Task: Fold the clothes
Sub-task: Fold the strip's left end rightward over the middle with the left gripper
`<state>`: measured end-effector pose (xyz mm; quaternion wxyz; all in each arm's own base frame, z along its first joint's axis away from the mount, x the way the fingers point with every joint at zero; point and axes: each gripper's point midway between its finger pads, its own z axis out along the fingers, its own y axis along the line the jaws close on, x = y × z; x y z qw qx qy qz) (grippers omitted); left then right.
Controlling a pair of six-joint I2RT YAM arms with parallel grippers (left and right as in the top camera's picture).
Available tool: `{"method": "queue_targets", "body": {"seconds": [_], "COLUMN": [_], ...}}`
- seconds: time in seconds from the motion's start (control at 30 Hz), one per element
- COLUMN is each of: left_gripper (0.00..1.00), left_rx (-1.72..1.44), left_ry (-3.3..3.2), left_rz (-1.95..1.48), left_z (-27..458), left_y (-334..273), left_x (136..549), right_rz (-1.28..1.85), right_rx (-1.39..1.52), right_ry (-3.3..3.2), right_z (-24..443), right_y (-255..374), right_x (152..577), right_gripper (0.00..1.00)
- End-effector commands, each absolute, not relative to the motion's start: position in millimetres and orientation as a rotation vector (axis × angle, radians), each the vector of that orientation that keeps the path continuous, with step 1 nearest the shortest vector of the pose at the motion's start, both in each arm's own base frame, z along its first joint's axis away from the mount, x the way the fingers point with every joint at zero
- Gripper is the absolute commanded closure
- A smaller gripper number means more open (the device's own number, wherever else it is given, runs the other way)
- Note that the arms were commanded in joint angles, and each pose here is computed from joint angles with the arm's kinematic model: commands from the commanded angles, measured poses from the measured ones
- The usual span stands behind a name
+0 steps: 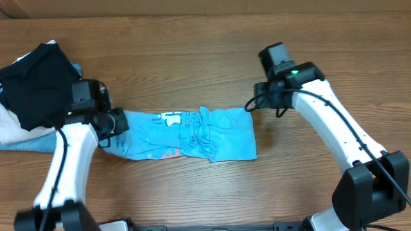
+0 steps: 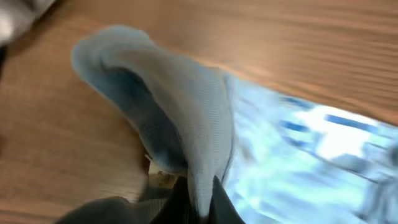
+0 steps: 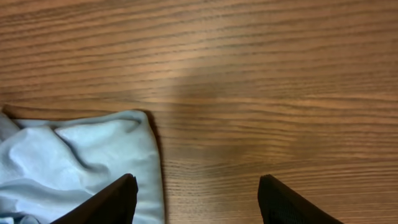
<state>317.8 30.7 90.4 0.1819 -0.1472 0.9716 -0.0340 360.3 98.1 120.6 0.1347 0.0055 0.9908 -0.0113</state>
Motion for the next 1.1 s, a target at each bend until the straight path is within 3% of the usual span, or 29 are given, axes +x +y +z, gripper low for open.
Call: {"method": "queue_targets", "body": {"seconds": [0.0, 0.47, 0.8, 1.07], "left_gripper": [0.95, 0.95, 0.95, 0.95], "left_rx": [-0.291, 0.007, 0.028, 0.051], "left_ry": [2.672, 2.591, 2.558, 2.479], "left_rz": [-0.159, -0.398, -0.612, -0.770], "left_z": [124.7, 160.6, 143.4, 160.3], "left_y": [-2.9, -152.6, -221.6, -251.0], "left_x": [327.0, 329.4, 345.3, 349.9], "right_rz": [0.043, 0.046, 0.086, 0.112], "right_rx": [-0.011, -0.022, -0.124, -0.269], "right_ry": [2.934, 3.027, 3.136, 3.152], "right_z": [108.7, 45.0, -4.1, -17.8], "right_y": [96.4, 91.4, 96.9, 119.9], "right_x": [346.8, 312.6, 286.8, 279.5], "right_gripper": [0.34, 0.36, 0.36, 0.36]}}
